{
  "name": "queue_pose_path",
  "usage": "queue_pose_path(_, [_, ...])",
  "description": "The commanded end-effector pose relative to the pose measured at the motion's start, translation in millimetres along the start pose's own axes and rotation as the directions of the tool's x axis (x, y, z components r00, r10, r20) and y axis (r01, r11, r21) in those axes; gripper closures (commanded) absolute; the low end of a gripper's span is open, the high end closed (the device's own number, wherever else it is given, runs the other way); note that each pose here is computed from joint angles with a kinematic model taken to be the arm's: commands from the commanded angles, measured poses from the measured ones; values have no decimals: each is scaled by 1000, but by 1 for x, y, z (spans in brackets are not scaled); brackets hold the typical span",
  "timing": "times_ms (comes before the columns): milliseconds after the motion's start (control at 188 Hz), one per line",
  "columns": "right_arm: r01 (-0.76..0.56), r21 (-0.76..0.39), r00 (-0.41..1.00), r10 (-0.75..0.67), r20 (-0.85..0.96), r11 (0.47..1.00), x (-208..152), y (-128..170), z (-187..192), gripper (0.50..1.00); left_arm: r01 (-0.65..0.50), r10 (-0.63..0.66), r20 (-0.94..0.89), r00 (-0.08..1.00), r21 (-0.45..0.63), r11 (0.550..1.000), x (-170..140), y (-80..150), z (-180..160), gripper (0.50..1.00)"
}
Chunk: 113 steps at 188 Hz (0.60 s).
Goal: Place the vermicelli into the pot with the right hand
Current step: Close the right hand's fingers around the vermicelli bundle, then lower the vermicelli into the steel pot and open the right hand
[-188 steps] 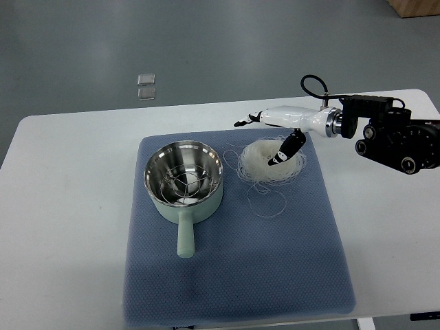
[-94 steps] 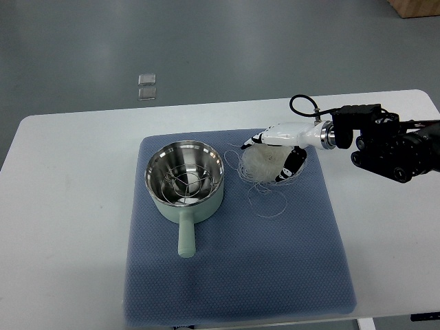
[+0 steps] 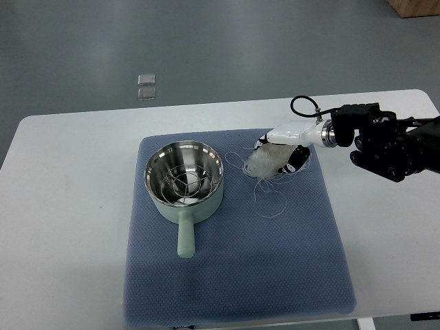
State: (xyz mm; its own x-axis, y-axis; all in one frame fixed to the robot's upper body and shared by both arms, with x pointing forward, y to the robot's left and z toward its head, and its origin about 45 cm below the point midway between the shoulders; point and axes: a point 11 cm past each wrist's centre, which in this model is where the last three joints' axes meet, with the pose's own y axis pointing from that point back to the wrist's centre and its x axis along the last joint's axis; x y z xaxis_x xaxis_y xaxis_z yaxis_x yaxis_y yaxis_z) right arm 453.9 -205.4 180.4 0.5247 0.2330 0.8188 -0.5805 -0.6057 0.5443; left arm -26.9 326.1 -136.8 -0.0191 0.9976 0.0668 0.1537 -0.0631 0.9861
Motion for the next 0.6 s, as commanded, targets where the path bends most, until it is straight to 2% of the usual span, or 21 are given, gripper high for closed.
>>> queue_pose_path(0, [-77,13,997,77,-20,997,11,1,-2,1000,0,0,-1,1000,0,1000,0,0,0,500])
queue_pose_path(234, [-292,81,956,288,60,953,78,2,-26,1000,0,0,0,1000,0,1000,0,0,0,500])
queue_pose_path(325, [-359,158,933,348,95,920,108,2,-53,1000,-1,1,2,1000,0,1000,0,0,0,500])
queue_pose_path(469, [-358,317,934,335,125,879,116,-1,-108,1000,0,0,0,1000,0,1000,0,0,0,500])
queue_pose_path(596, [-331,434,944,302,136,838,107,-10,-145,1000,-2,2,-1,1000,0,1000,0,0,0,500])
